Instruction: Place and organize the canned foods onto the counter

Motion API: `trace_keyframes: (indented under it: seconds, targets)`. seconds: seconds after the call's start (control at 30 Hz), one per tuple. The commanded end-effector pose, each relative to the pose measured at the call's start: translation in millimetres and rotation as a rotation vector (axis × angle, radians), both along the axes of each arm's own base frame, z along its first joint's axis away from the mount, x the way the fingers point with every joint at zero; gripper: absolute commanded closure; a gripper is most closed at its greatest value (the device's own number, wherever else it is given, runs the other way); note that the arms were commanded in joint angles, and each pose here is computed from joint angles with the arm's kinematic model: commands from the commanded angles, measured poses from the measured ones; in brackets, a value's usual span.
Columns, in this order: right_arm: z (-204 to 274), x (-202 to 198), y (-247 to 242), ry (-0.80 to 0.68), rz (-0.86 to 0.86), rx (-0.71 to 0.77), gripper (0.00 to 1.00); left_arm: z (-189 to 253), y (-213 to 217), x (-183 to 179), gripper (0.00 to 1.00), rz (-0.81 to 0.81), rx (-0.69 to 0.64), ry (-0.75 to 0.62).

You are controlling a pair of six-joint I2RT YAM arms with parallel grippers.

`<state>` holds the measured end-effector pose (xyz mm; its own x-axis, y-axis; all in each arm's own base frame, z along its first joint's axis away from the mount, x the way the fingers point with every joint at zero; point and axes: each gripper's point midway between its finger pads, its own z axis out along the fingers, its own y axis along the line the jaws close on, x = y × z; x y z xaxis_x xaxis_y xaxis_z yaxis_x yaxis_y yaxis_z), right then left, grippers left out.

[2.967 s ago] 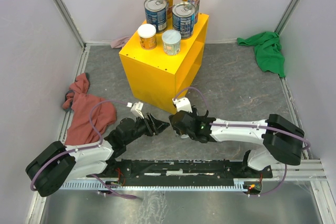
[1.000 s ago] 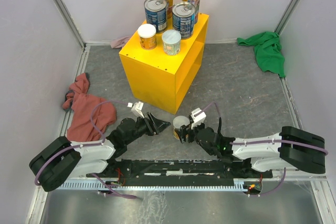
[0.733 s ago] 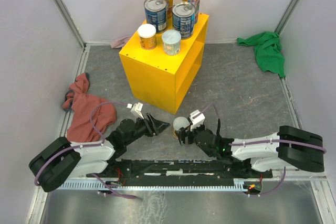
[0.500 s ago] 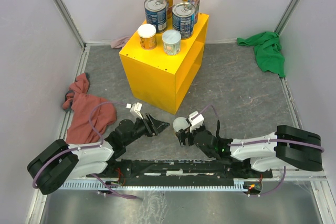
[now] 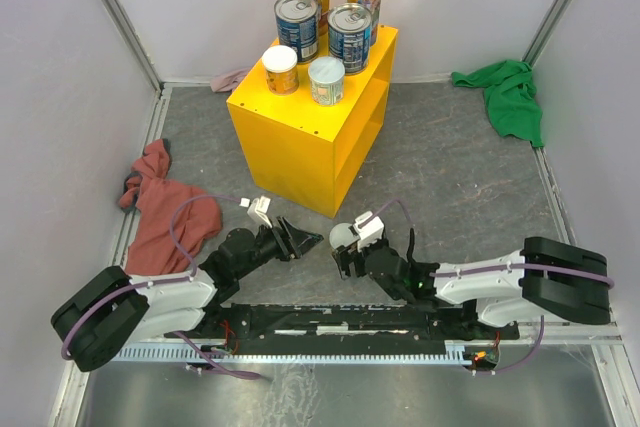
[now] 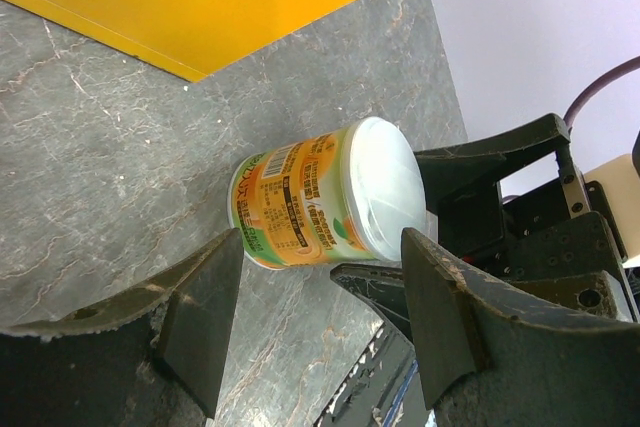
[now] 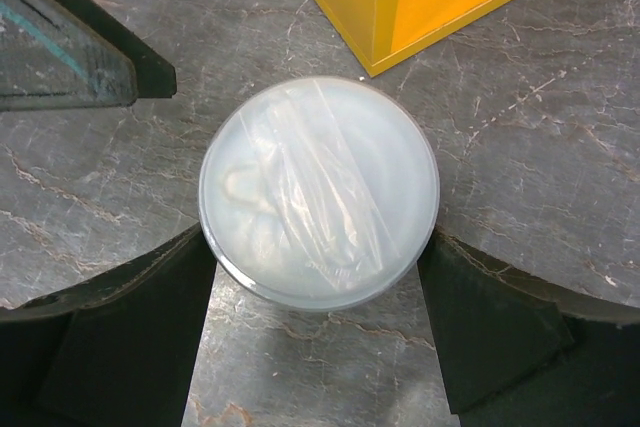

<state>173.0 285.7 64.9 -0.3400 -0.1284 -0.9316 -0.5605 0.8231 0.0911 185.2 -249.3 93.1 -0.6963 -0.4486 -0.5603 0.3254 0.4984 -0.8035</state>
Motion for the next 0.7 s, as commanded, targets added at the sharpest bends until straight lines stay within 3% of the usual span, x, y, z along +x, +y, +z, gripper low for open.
trace_keyframes:
  seconds: [0.0,0.33,0.67]
  targets:
    - [20,7,14,-0.040,-0.016,0.034,0.13,10,0,0,0.29,0.012,-0.047,-0.010]
    - [24,13,18,-0.066,-0.037,0.024,0.21,12,1,0,0.29,0.019,-0.043,-0.014]
    - [25,18,28,-0.077,-0.037,-0.002,0.14,13,2,0,0.29,0.019,-0.046,-0.014]
